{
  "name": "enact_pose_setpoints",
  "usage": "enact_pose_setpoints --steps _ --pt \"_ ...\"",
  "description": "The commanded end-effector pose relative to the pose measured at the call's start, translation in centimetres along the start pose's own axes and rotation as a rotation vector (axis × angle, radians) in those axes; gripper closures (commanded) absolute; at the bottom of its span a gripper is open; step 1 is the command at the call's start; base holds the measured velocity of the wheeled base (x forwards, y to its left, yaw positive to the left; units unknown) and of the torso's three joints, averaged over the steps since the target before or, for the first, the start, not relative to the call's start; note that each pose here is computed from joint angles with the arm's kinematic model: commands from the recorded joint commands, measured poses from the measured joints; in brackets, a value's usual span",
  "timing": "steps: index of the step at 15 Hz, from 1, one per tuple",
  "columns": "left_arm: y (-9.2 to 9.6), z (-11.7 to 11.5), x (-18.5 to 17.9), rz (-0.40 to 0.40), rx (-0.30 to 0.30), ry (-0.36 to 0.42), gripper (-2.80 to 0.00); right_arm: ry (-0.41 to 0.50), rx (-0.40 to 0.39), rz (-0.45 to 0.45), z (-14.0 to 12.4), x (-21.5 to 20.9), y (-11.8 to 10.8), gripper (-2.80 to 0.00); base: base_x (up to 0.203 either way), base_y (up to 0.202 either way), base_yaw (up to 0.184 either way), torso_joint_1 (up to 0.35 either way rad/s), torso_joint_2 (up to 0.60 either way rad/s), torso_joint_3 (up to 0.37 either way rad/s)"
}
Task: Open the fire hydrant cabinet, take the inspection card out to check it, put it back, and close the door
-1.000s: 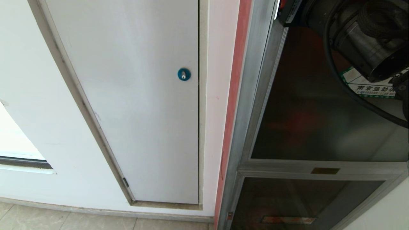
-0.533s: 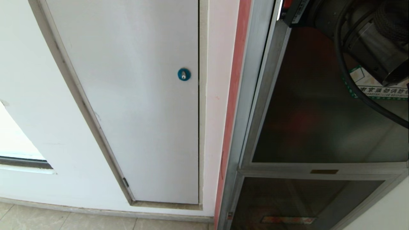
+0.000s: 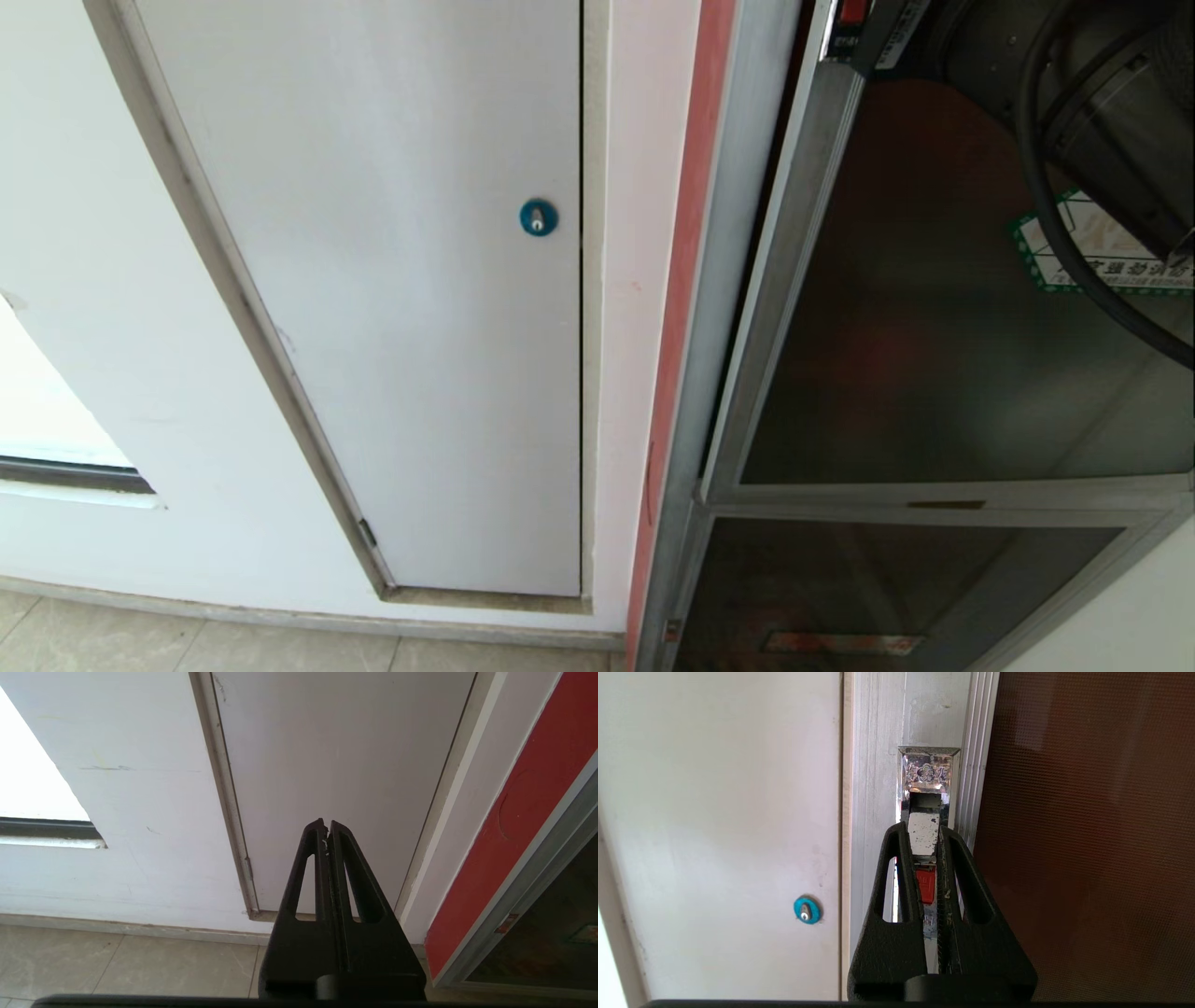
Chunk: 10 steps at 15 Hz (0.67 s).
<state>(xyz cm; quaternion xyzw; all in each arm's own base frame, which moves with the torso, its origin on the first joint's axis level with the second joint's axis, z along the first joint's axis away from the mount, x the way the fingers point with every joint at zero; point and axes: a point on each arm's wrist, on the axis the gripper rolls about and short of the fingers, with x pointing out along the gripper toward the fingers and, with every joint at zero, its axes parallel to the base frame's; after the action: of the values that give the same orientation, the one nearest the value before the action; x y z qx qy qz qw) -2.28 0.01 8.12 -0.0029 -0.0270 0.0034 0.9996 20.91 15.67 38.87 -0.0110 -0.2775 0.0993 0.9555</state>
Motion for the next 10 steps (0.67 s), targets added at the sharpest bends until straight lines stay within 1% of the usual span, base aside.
enact_pose_setpoints --steps 1,10 --pt "0.0 -0.55 0.14 0.001 0.0 0.02 0.0 -0.021 0.009 -0.008 0.84 -0.46 -0.43 0.0 0.0 0.0 0.0 0.0 0.0 0.0" --pt "0.0 -0.55 0.14 0.001 0.0 0.02 0.0 -0.011 0.005 -0.005 0.77 -0.83 -0.47 0.0 0.0 0.0 0.0 0.0 0.0 0.0"
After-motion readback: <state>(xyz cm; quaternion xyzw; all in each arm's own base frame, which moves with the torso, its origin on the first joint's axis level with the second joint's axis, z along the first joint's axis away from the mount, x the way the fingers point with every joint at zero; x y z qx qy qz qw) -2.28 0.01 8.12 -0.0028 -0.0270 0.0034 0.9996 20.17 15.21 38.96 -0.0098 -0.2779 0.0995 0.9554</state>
